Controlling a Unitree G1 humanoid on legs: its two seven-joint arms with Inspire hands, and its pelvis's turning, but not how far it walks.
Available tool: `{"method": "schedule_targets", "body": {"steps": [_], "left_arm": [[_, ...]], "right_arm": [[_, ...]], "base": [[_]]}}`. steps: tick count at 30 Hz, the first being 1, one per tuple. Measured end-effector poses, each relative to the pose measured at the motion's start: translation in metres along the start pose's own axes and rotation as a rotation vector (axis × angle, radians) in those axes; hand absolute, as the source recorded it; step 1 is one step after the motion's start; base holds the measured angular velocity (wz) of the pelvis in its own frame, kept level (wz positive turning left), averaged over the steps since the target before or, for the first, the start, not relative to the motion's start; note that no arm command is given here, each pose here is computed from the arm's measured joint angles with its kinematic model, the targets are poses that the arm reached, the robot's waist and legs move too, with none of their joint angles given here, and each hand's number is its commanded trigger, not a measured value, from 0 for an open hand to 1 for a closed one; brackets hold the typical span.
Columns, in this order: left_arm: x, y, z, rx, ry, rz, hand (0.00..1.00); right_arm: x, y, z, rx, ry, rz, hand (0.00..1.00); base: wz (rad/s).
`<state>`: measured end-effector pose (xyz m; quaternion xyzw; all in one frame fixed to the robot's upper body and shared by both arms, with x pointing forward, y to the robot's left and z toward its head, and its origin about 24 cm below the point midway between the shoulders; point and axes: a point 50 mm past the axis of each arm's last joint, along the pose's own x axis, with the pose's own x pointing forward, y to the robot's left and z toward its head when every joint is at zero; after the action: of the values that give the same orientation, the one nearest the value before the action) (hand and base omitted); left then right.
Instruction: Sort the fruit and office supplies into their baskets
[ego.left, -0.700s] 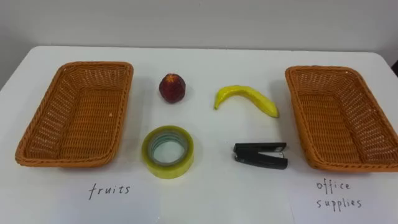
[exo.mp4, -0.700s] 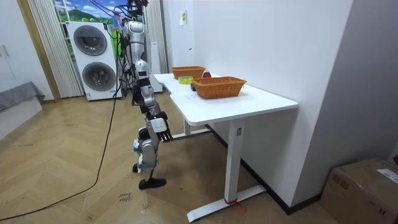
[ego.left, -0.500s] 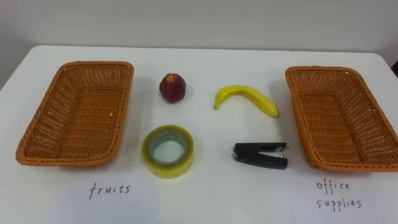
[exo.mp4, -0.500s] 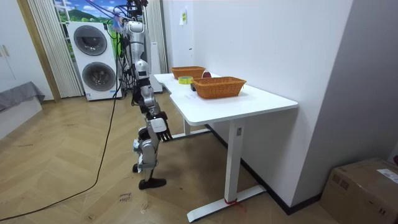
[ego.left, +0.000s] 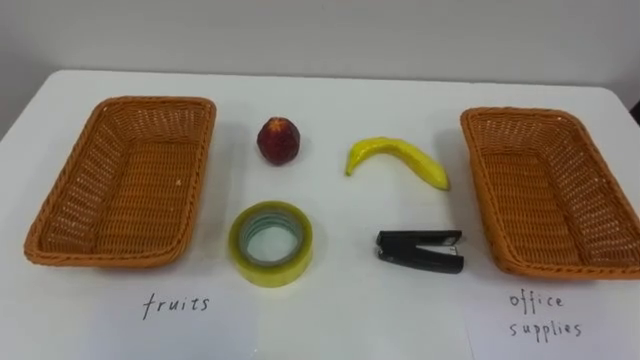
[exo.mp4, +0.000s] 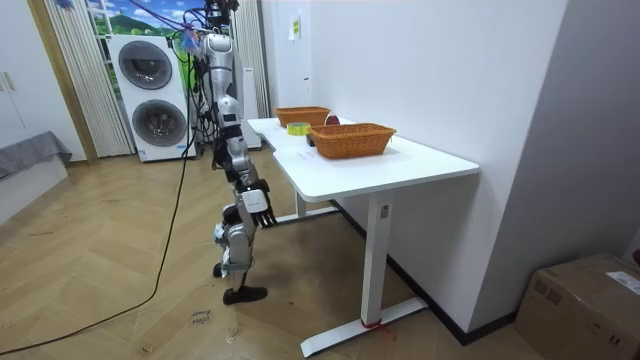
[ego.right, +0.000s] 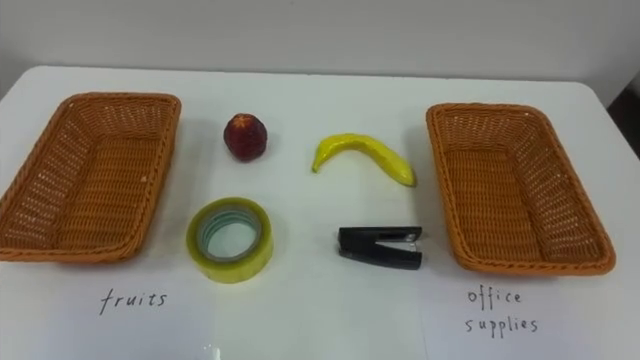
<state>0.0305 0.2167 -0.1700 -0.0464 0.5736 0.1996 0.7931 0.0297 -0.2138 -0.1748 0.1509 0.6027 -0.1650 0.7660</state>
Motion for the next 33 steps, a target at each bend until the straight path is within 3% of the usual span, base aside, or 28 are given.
{"method": "schedule_targets", "body": {"steps": [4, 14, 19, 25, 33], "left_arm": [[0.0, 0.0, -0.001, -0.012, 0.007, 0.005, 0.0], [-0.003, 0.018, -0.014, -0.088, 0.044, 0.081, 0.0], [-0.003, 0.025, -0.014, -0.087, 0.052, 0.098, 0.0], [-0.003, 0.028, -0.014, -0.101, 0.054, 0.109, 0.0], [-0.004, 0.033, -0.012, -0.092, 0.042, 0.127, 0.0]], "right_arm": [[-0.001, -0.004, -0.005, 0.089, 0.0, -0.026, 0.0], [-0.011, -0.042, -0.022, 0.623, -0.027, -0.241, 0.0], [-0.014, -0.053, -0.023, 0.73, -0.035, -0.316, 0.0], [-0.012, -0.054, -0.003, 0.824, -0.083, -0.344, 0.0], [-0.016, -0.063, 0.051, 0.941, -0.249, -0.399, 0.0]], "base": [[0.03], [-0.01], [-0.09], [-0.06], [0.0]]}}
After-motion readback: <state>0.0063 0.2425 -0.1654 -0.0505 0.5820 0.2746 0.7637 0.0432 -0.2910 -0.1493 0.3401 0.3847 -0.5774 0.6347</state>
